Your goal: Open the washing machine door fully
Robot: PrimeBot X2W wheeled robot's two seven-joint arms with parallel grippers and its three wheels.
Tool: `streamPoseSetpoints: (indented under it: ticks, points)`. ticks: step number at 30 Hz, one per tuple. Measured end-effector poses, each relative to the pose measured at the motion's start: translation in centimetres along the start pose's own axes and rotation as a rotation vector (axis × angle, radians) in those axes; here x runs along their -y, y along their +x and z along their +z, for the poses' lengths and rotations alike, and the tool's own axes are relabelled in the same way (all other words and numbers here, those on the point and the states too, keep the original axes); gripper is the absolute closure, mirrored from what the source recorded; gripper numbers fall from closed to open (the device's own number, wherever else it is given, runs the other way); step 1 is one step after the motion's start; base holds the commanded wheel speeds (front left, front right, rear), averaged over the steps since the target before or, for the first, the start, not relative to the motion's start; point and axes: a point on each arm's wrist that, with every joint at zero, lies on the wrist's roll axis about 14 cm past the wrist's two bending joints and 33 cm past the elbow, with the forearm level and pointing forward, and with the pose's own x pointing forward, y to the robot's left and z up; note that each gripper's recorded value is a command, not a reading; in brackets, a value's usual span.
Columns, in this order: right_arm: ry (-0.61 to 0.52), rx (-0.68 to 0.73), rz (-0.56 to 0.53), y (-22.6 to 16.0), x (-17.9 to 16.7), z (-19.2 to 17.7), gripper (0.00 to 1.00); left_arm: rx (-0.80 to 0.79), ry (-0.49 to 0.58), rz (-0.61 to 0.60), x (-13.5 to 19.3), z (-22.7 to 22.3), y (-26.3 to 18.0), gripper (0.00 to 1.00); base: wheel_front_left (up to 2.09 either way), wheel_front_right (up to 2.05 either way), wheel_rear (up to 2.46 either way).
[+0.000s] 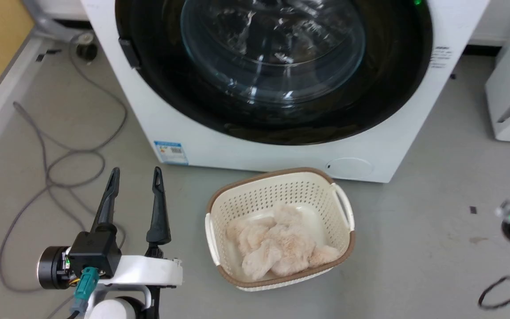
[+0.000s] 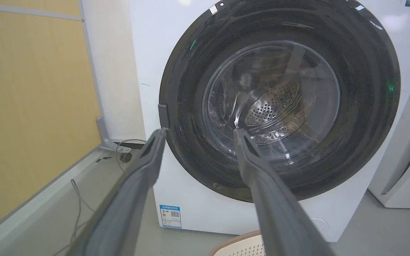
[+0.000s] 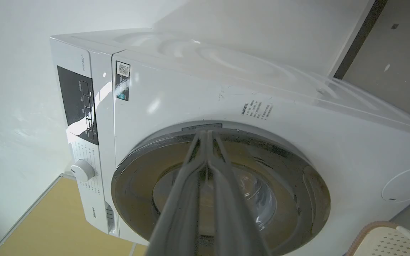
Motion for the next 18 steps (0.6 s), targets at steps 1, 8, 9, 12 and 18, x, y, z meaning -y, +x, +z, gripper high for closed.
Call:
streamPoseSetpoints:
  ticks: [1,8,9,12,18]
  points:
    - [0.010,0.002,0.002,0.5,-0.1,0.0,1.00,0.002,0.001,0.005,-0.1,0.0,0.1,0.00,0.00,0.00,0.00]
    - [0.053,-0.022,0.008,4.7,-0.4,-0.5,1.00,0.003,-0.001,0.023,-0.6,-0.5,0.8,0.00,0.00,0.00,0.00]
    - [0.057,-0.032,0.008,5.2,-0.4,-0.7,1.00,0.004,0.001,0.025,-0.7,-0.5,0.9,0.00,0.00,0.00,0.00]
    - [0.069,-0.047,0.006,7.0,-0.4,-1.1,1.00,0.005,0.005,0.030,-0.7,-0.8,1.3,0.00,0.00,0.00,0.00]
    - [0.072,-0.103,0.001,10.4,-0.2,-2.3,1.00,0.004,0.005,0.046,-1.1,-1.4,2.3,0.00,0.00,0.00,0.00]
